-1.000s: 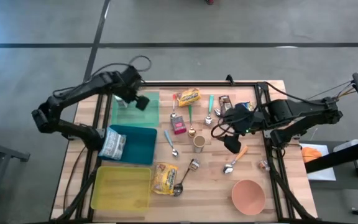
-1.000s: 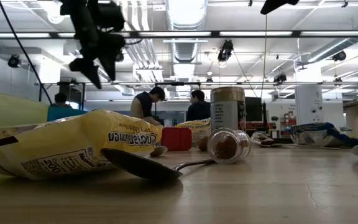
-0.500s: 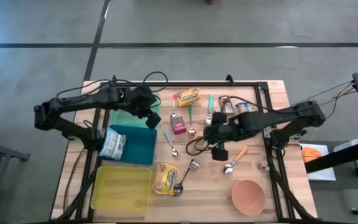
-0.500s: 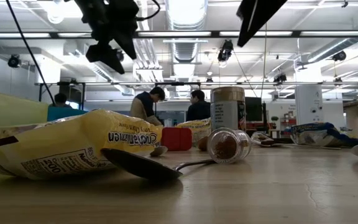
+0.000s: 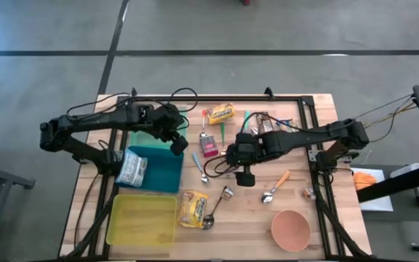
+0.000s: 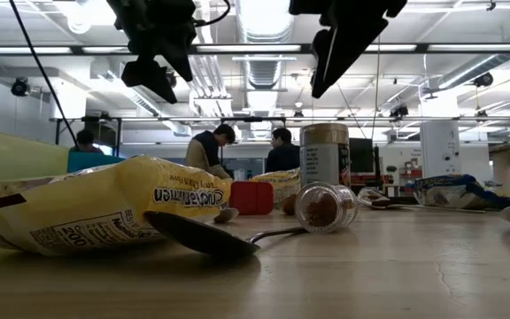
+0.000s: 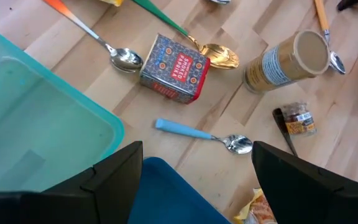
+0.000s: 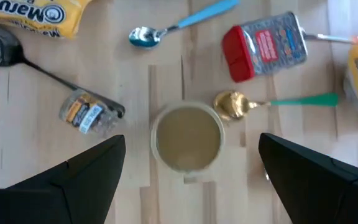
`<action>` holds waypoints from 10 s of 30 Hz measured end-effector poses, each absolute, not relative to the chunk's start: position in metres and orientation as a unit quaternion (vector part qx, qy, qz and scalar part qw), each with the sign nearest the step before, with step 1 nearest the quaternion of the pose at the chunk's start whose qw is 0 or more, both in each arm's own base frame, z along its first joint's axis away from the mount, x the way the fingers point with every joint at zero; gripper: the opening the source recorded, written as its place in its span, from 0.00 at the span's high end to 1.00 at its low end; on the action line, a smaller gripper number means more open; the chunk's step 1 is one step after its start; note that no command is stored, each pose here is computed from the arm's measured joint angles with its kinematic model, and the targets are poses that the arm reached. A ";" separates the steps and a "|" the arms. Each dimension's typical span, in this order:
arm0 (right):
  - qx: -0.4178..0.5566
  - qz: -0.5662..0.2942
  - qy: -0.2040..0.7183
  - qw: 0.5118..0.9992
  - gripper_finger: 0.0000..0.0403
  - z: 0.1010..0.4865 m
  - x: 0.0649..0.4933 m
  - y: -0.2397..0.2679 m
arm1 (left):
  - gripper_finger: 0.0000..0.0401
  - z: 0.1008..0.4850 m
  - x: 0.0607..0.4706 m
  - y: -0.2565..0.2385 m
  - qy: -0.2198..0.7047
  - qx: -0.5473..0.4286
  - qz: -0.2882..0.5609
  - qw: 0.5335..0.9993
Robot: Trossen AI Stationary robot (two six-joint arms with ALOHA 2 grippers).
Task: Pick & Place Food Item
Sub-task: Put the gold seasoning bottle into the light blue bin
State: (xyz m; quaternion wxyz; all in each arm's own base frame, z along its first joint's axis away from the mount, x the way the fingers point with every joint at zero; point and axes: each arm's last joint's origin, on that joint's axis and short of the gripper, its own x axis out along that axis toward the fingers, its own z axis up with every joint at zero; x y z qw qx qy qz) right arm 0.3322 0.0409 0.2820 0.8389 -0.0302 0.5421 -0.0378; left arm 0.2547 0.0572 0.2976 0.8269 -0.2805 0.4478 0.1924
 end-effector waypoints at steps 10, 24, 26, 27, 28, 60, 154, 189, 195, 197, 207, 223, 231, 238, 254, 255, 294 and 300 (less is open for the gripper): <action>-0.015 -0.050 0.545 0.837 0.08 0.246 0.331 0.033 | 0.23 0.302 0.253 0.047 0.450 -0.257 0.167 0.839; 0.014 -0.035 0.533 0.845 0.08 0.229 0.331 0.024 | 0.23 0.308 0.253 0.032 0.439 -0.245 0.140 0.853; 0.016 -0.037 0.532 0.846 0.08 0.228 0.331 0.022 | 0.23 0.308 0.253 0.032 0.439 -0.244 0.139 0.853; 0.017 -0.037 0.534 0.845 0.08 0.227 0.330 0.021 | 0.23 0.308 0.253 0.032 0.439 -0.245 0.139 0.853; 0.017 -0.037 0.535 0.844 0.08 0.226 0.330 0.020 | 0.23 0.308 0.253 0.032 0.439 -0.244 0.139 0.853; 0.194 -0.131 0.306 0.923 0.08 0.230 0.250 0.023 | 0.23 0.308 0.253 0.032 0.439 -0.232 0.133 0.858; 0.241 -0.077 0.111 0.961 0.34 0.156 0.269 0.072 | 0.23 0.339 0.283 0.011 0.254 -0.058 -0.057 0.964; 0.240 -0.047 0.215 0.945 0.34 0.286 0.276 0.054 | 0.23 0.342 0.368 0.008 0.260 -0.217 -0.132 0.931; 0.241 -0.040 0.212 0.946 0.34 0.287 0.277 0.051 | 0.23 0.337 0.373 0.007 0.254 -0.170 -0.096 0.947; 0.241 -0.041 0.211 0.947 0.34 0.288 0.277 0.051 | 0.23 0.337 0.374 0.007 0.247 -0.159 -0.096 0.951; 0.241 -0.039 0.196 0.950 0.34 0.290 0.279 0.049 | 0.23 0.341 0.375 0.007 0.228 -0.150 -0.099 0.957; 0.235 -0.027 0.177 0.955 0.34 0.294 0.280 0.050 | 0.23 0.335 0.385 0.004 0.218 -0.153 -0.114 0.957; 0.230 -0.009 0.164 0.959 0.34 0.294 0.286 0.052 | 0.23 0.336 0.389 -0.001 0.199 -0.149 -0.134 0.959; 0.239 -0.002 0.166 0.957 0.34 0.284 0.298 0.055 | 0.30 0.333 0.387 -0.003 0.218 -0.153 -0.147 0.953; 0.225 0.007 0.145 0.964 0.28 0.293 0.293 0.054 | 0.30 0.339 0.383 -0.007 0.213 -0.155 -0.161 0.951; 0.226 0.009 0.144 0.963 0.22 0.294 0.293 0.054 | 0.30 0.339 0.383 -0.008 0.213 -0.156 -0.166 0.950; 0.237 -0.129 0.167 0.948 0.06 0.309 0.251 0.041 | 0.30 0.344 0.284 0.080 0.337 -0.177 0.262 0.887; 0.234 -0.129 0.159 0.950 0.06 0.314 0.245 0.043 | 0.30 0.311 0.253 0.094 0.328 -0.177 0.391 0.842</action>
